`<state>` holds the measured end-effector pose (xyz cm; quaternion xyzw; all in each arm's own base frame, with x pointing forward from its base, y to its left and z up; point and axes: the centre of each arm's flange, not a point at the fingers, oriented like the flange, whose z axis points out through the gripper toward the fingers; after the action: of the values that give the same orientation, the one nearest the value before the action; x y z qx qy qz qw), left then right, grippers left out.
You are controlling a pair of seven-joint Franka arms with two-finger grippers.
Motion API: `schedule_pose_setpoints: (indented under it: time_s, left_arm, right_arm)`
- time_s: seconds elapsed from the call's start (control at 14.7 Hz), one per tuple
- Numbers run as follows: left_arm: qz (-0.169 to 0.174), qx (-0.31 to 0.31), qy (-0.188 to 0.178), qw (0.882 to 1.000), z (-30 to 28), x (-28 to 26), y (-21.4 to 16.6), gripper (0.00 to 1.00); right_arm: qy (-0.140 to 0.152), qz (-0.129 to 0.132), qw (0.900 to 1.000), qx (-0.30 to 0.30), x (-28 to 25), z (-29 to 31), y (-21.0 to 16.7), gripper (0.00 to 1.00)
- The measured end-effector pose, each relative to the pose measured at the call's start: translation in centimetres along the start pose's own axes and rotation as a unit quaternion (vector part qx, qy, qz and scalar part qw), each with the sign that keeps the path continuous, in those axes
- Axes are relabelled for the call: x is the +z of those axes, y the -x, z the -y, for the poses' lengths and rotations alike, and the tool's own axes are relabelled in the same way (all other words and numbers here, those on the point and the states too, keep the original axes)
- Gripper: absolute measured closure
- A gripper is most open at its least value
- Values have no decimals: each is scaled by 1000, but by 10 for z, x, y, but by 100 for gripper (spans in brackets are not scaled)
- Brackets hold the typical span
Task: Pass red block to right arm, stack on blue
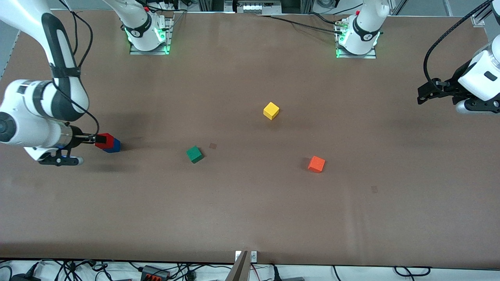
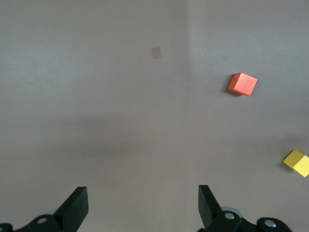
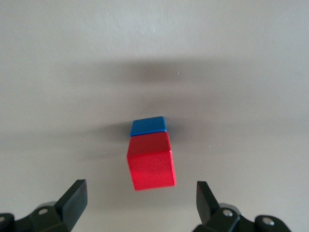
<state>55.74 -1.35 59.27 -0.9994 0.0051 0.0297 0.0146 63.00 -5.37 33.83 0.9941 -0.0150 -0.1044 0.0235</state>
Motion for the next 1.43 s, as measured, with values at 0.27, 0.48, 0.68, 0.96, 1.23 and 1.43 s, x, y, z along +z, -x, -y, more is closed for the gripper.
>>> schedule_pose_setpoints:
  time_s: [0.27,0.48,0.68,0.96,1.23,1.43]
  left_arm:
    - [0,0,0,1000,0,0,0,0]
    - [0,-1,0,1000,0,0,0,0]
    - [0,-1,0,1000,0,0,0,0]
    - [0,-2,0,1000,-1,0,0,0]
    - [0,-2,0,1000,-1,0,0,0]
    - [0,-2,0,1000,-1,0,0,0]
  right_arm:
    - [3,-24,1000,-8,-84,12,-7,0]
    - [-8,-52,999,-8,-143,19,4,0]
    - [-11,-86,996,-7,-193,16,25,0]
    - [-12,-110,994,0,-230,6,43,0]
    - [-13,-93,996,7,-237,-2,54,0]
    - [-13,-91,996,8,-238,-2,56,0]
